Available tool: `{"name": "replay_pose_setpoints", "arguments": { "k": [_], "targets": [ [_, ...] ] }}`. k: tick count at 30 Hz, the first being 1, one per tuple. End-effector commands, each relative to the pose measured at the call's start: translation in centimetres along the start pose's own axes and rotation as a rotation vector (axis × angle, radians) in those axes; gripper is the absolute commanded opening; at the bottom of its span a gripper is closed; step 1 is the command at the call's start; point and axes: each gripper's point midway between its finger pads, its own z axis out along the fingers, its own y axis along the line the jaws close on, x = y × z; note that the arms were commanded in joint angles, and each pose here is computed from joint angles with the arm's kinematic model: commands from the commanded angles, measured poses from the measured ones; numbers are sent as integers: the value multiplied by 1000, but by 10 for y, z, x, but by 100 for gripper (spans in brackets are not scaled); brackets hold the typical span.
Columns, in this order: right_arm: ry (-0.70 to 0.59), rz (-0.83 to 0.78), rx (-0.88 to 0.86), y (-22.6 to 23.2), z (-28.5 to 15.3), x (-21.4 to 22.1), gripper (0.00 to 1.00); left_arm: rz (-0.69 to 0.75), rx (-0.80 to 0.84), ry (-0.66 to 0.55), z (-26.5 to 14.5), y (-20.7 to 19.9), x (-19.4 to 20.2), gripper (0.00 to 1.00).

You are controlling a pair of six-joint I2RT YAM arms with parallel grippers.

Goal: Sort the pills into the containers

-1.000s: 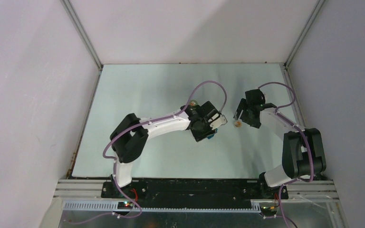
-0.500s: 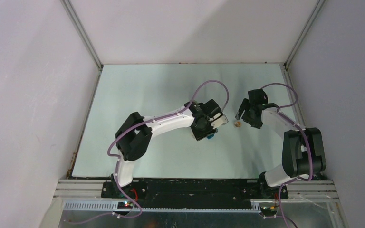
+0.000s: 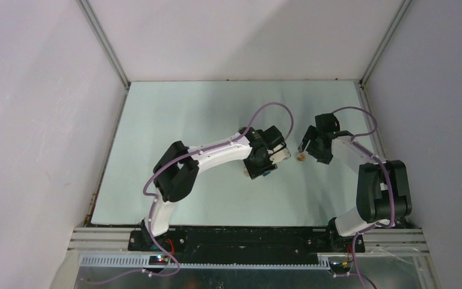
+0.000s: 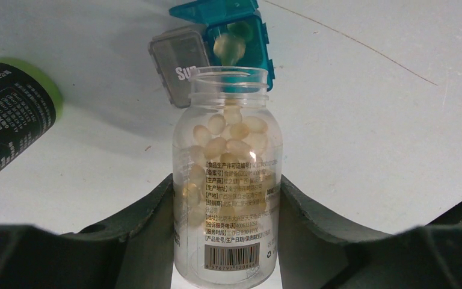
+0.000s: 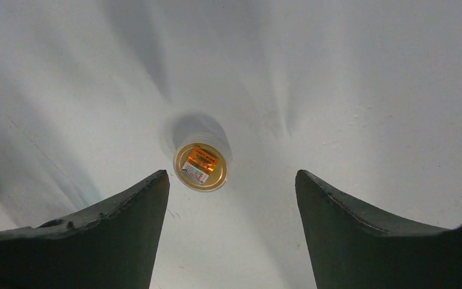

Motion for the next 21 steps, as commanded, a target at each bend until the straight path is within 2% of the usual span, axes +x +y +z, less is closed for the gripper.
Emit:
{"name": "replay_pose_setpoints", "arguments": {
  "k": [1,9,21],
  "targets": [
    [5,17,1,-2,3,1,80,-3,-6,-21,-7,-3,-13,0],
    [5,18,-5,-2,2,1,80,-2,-28,-33,-6,-1,-6,0],
    [10,20,-14,-1,4,3,80,-42,-70,-161,-11,3,-14,0]
  ]
}}
